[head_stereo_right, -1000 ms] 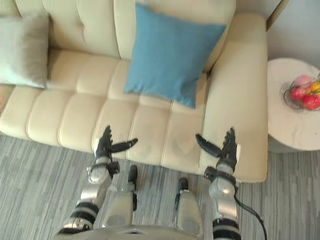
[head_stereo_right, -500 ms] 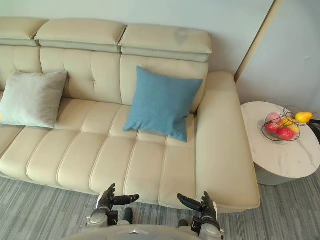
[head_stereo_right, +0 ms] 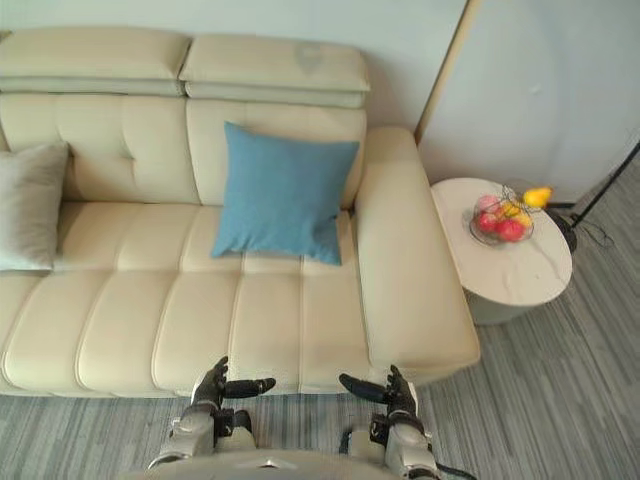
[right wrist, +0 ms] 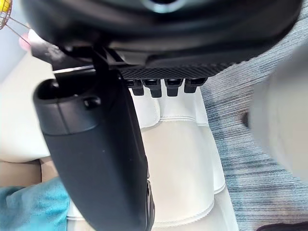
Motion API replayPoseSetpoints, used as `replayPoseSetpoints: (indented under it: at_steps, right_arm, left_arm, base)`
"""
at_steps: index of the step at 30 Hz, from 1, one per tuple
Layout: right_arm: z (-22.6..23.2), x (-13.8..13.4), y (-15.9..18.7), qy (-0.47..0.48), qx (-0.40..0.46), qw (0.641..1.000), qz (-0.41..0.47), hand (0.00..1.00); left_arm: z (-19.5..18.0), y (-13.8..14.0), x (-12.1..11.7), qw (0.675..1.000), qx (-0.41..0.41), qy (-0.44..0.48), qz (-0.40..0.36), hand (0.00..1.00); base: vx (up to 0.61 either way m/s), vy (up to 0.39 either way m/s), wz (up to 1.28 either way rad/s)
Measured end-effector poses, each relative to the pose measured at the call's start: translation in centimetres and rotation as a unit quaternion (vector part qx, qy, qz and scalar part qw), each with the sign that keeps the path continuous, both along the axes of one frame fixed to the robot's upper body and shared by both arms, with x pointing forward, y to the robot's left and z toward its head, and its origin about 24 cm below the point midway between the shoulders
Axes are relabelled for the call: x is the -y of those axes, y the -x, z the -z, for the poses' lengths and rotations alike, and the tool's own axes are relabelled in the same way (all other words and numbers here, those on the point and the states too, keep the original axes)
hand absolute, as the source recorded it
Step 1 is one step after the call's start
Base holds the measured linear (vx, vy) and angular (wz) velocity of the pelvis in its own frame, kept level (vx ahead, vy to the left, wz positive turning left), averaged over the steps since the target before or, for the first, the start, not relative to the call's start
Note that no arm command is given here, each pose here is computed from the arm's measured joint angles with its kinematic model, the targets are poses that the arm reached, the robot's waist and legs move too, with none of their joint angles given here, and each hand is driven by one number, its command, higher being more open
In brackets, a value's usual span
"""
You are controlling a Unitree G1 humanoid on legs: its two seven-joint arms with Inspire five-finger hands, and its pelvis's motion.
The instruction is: Pick up cushions and gather them together orderly.
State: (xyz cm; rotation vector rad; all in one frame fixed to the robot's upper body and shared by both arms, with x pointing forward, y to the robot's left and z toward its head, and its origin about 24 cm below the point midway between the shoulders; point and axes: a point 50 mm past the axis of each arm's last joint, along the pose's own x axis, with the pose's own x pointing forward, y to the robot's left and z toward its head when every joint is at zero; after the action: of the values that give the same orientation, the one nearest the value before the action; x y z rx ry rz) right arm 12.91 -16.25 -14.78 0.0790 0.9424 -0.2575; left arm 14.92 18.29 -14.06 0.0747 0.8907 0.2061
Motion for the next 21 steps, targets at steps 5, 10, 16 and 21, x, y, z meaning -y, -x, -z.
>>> replayPoseSetpoints:
  at_steps: [5, 10, 16, 21]
  right_arm:
    - [-0.5, 0.6, -1.3, 0.022, 0.016, 1.0, -0.007, 1.0]
    - [-0.4, 0.8, -1.0, 0.034, 0.01, 0.999, -0.002, 1.0]
    - [-0.4, 0.7, -0.8, 0.042, 0.007, 0.999, -0.021, 1.0]
    - [-0.2, 0.5, -0.6, 0.036, 0.001, 0.999, -0.024, 1.0]
  left_arm:
    - [-0.1, 0.1, 0.2, 1.0, 0.005, 0.005, -0.015, 1.0]
    - [0.1, 0.3, 0.4, 1.0, -0.001, 0.007, -0.005, 1.0]
    - [0.0, 0.3, -0.1, 1.0, 0.0, 0.001, -0.006, 1.0]
    - [0.1, 0.4, -0.2, 1.0, -0.003, -0.005, -0.001, 1.0]
  base:
    - [-0.15, -0.232, 0.18]
    - [-0.24, -0.131, 0.24]
    - [-0.13, 0.068, 0.16]
    - [-0.05, 0.132, 0.22]
